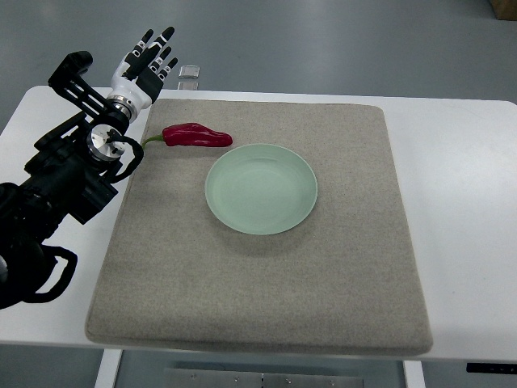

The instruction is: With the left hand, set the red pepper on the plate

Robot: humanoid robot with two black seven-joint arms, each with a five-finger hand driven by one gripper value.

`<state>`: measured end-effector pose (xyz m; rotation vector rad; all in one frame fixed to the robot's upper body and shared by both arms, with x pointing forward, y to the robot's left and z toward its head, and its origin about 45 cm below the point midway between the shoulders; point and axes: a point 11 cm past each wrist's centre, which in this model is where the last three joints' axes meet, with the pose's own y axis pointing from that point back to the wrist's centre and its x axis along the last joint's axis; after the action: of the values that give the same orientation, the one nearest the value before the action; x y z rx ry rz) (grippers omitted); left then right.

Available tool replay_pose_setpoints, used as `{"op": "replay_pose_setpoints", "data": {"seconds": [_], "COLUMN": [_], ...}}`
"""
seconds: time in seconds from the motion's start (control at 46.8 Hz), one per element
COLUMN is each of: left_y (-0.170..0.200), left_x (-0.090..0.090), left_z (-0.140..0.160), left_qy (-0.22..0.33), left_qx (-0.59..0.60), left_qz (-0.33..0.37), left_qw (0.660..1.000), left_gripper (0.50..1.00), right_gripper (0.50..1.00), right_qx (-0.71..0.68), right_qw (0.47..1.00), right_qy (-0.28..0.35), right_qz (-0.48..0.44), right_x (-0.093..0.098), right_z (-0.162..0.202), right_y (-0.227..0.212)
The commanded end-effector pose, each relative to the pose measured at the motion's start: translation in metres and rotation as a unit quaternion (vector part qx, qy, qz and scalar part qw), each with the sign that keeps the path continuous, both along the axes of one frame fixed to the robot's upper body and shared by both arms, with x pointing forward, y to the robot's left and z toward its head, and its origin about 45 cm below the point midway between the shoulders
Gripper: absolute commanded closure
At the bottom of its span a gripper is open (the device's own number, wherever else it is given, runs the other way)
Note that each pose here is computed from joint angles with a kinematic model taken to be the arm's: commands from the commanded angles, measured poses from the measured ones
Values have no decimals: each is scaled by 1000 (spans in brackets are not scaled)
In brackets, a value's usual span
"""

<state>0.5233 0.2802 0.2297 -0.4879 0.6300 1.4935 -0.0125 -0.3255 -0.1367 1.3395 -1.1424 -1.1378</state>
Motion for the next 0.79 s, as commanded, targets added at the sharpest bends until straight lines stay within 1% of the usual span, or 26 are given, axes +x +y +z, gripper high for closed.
{"op": "replay_pose_setpoints", "data": {"seconds": [0.0, 0.769], "left_y": [0, 2], "left_x": [0, 0], "left_z": [-1, 1], "left_qy": [1, -2], "left_qx": [3, 3], "left_qz": [0, -2], "left_qw": [1000, 1000], "left_gripper": [510, 510], "right_gripper": [568, 568], "right_qx": [0, 0], "right_qw": [1000, 1000], "right_qy": [0, 0], "right_qz": [0, 0], "right_x": [0, 0], "right_z": [0, 0], "right_y": [0, 0]}}
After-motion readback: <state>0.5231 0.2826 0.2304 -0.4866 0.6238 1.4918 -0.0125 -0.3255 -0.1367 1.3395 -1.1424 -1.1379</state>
